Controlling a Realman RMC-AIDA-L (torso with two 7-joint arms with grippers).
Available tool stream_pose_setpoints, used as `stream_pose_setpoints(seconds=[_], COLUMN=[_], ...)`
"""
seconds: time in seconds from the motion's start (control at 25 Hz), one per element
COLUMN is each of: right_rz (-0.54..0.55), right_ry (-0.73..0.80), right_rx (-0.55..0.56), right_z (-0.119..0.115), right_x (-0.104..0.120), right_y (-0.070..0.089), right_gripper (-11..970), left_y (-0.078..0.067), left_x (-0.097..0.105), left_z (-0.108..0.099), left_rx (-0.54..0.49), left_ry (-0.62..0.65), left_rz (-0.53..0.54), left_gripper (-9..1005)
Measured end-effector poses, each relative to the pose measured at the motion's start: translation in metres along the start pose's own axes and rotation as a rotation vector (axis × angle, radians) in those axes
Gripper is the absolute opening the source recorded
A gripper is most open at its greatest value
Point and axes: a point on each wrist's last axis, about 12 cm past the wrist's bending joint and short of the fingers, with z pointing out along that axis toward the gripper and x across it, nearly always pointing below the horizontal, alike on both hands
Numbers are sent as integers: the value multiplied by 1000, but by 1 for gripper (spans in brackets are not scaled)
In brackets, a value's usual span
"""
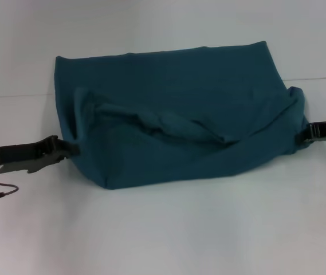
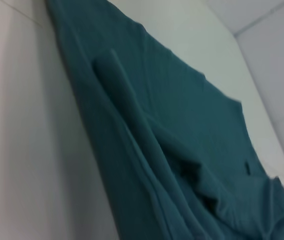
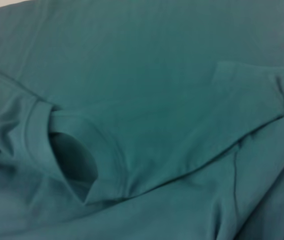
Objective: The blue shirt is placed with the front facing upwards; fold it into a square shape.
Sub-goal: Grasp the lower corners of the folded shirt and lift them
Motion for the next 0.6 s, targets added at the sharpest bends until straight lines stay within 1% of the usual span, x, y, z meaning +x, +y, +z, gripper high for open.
stream_pose_setpoints(seconds=[0.24,0.36,0.4,0.48,0.6], right_rz=[-32,-54,-54,-64,-77], right_ry=[67,144,144,188,242], right_rx=[-60,-114,-114,-145,-184], right_z=[-15,-28,-28,-36,-47], right_x=[3,12,12,18,27], right_y=[7,12,12,15,19], right_gripper=[66,65,65,65,66], left_y=[-3,-3,-3,-3,-6], left_x=[3,11,13,18,25], left_z=[-19,-32,-36,-44,-56], left_rx=[4,9,12,15,29], left_ry=[106,192,219,278,362], left_rz=[38,57,65,84,108], left_gripper=[93,94,94,95,96])
